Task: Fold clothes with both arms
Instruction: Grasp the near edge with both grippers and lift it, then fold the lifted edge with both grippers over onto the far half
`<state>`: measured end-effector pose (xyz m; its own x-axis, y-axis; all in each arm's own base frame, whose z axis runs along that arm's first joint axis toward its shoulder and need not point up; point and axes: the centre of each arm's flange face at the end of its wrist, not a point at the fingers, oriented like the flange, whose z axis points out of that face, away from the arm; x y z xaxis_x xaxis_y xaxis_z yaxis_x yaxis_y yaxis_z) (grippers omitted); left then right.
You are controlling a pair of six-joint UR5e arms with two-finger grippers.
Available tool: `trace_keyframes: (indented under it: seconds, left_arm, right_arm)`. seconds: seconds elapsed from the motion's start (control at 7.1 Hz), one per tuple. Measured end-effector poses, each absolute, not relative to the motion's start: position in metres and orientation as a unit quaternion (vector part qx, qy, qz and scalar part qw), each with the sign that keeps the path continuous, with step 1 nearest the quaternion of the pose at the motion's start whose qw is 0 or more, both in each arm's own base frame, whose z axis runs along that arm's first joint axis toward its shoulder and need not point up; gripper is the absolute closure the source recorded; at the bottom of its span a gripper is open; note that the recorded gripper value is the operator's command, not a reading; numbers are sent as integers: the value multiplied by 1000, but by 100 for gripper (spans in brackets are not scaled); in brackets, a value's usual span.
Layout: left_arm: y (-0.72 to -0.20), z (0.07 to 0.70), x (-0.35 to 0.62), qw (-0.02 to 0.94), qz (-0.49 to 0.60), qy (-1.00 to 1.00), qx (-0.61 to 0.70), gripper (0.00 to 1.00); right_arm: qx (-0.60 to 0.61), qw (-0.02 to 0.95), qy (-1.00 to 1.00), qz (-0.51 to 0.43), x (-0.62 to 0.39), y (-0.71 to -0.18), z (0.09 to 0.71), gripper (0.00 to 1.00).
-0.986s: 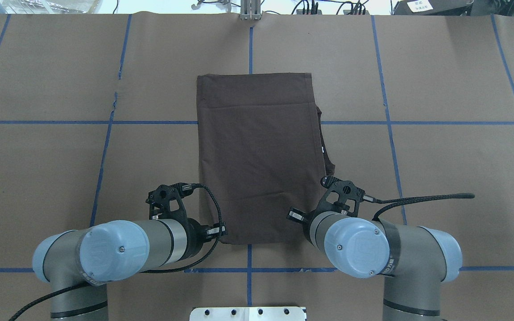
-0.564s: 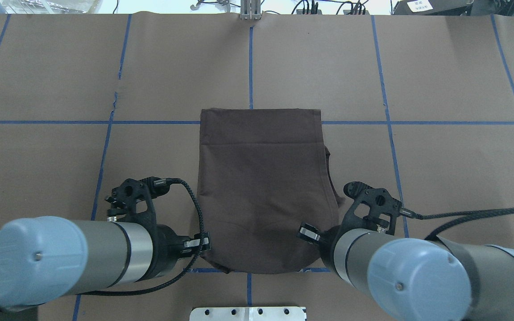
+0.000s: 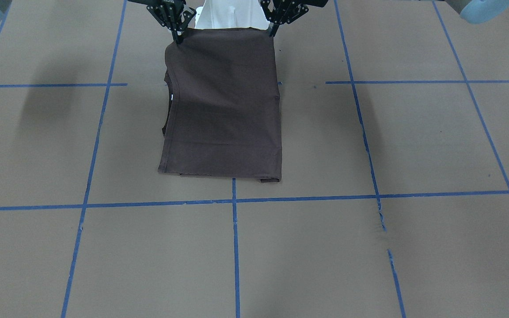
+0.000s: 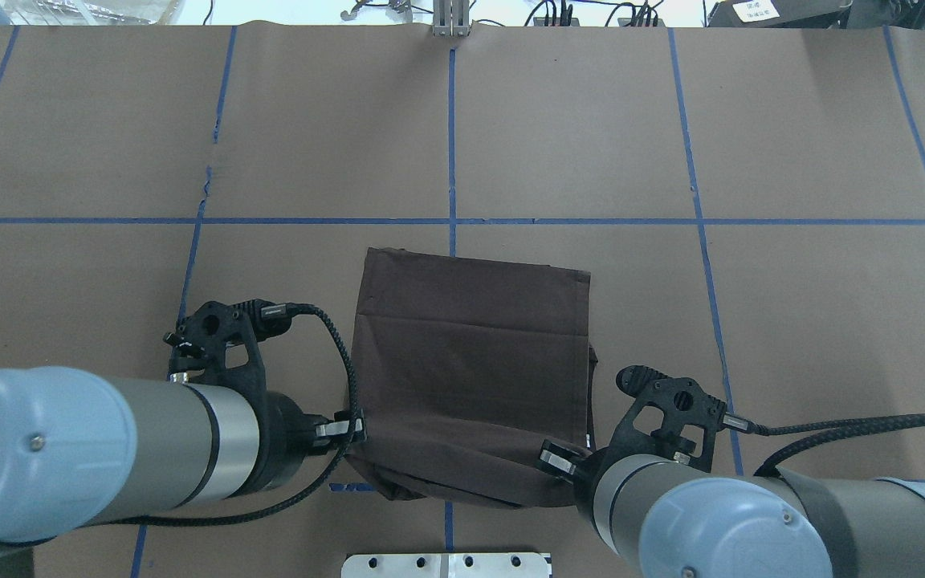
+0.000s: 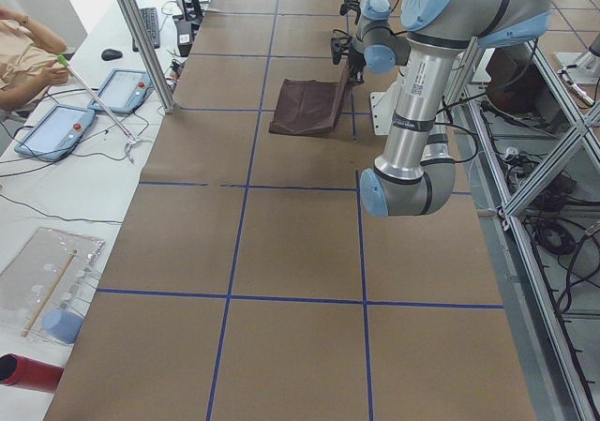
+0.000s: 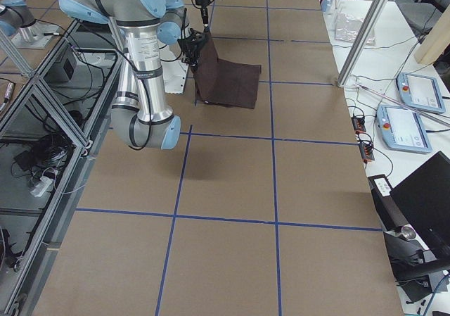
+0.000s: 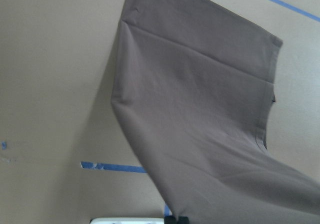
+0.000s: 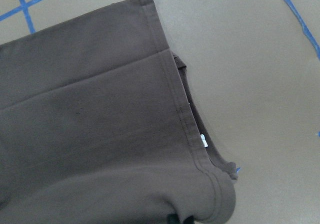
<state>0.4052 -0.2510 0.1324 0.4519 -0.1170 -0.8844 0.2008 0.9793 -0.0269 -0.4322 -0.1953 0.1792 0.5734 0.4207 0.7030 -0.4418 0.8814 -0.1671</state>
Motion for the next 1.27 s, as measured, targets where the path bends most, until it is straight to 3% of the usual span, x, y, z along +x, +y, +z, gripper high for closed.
trace_keyframes:
  seconds: [0.7,1.13,1.27]
  left_arm:
    - [-421,181,475,859,-118,479,137,100]
    - [-468,232,526,861,-121,472,147,100]
    - [-472,241,533,863,-121,469,146,97]
  right_arm:
    - [72,879,-376,285,-497,-322,223,100]
    - [87,879,-368,292,-541,-381,256,100]
    - [89,879,-366,292,-548,-390,262,92]
